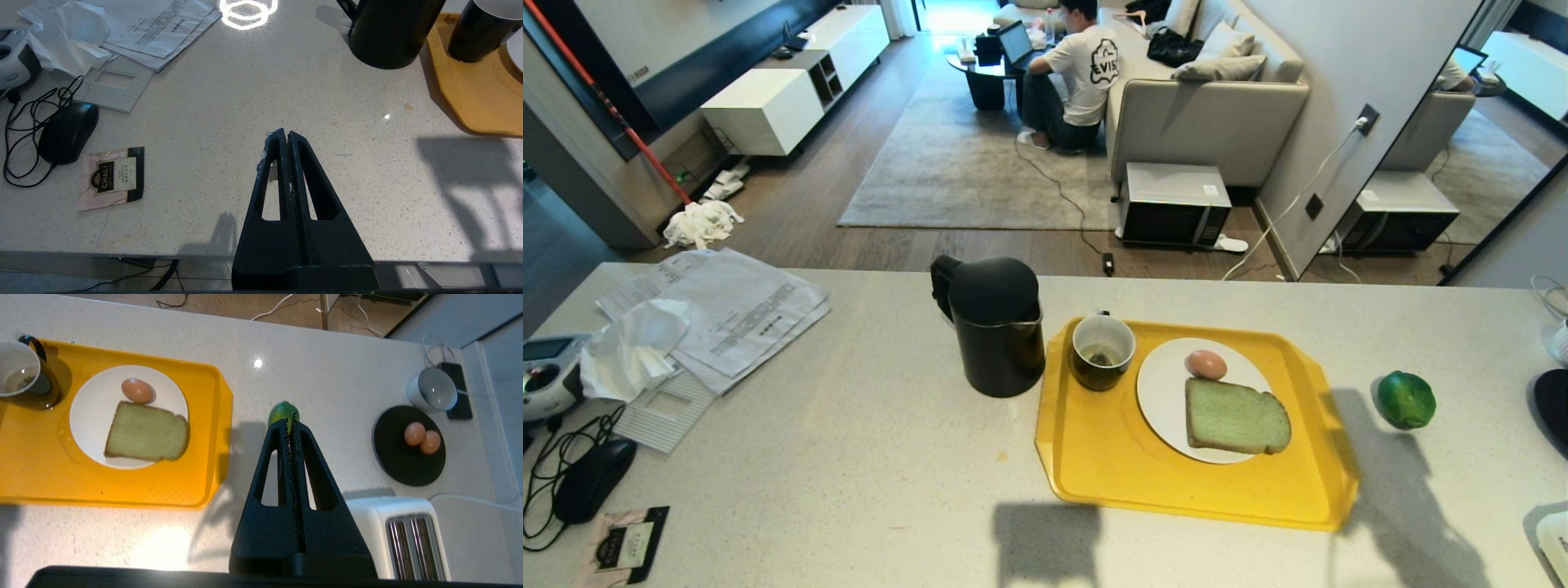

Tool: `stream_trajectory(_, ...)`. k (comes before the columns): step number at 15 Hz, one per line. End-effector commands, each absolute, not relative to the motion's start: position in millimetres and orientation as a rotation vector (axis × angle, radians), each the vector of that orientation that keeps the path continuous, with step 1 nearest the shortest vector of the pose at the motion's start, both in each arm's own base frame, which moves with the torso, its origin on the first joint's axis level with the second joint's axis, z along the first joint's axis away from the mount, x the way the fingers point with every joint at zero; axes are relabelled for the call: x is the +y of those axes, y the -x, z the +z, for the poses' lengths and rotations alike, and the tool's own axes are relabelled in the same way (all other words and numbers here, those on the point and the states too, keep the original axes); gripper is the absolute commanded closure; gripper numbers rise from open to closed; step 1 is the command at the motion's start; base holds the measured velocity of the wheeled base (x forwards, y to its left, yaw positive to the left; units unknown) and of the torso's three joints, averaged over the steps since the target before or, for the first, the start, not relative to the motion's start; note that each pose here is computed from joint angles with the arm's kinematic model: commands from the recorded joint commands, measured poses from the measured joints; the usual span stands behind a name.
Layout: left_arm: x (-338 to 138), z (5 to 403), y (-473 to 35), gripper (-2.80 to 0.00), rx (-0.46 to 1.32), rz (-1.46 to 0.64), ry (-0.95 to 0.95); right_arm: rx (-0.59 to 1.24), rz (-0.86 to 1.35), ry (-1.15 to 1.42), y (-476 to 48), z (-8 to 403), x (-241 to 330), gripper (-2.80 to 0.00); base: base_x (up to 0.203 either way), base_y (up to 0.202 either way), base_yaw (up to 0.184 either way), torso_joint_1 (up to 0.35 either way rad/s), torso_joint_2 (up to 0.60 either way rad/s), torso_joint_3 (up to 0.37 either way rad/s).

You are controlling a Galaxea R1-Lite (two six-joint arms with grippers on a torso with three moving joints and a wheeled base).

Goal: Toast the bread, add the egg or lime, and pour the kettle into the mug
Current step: Pick up the kettle

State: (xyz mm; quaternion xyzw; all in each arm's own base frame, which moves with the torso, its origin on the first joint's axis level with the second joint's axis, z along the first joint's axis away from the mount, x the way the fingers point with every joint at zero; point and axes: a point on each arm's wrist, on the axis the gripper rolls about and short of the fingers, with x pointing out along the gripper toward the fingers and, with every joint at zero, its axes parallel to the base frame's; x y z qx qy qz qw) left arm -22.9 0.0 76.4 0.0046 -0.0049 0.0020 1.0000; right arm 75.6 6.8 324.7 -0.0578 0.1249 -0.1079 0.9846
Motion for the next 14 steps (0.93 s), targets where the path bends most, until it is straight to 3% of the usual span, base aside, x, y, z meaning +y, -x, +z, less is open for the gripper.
stream_trajectory(1,0,77,23,0.0,-0.011,0.005,-0.009,0.165,-0.236,0.069,-12,294,-7,0.0,0.0,0.0,0.0,0.0,0.0,0.0)
stream_trajectory(7,0,76,23,0.0,-0.011,0.005,-0.009,0.075,-0.268,0.006,49,221,-10,0.0,0.0,0.0,0.0,0.0,0.0,0.0)
stream_trajectory(14,0,76,23,0.0,-0.011,0.004,-0.009,0.002,-0.225,0.01,67,152,-6,0.0,0.0,0.0,0.0,0.0,0.0,0.0)
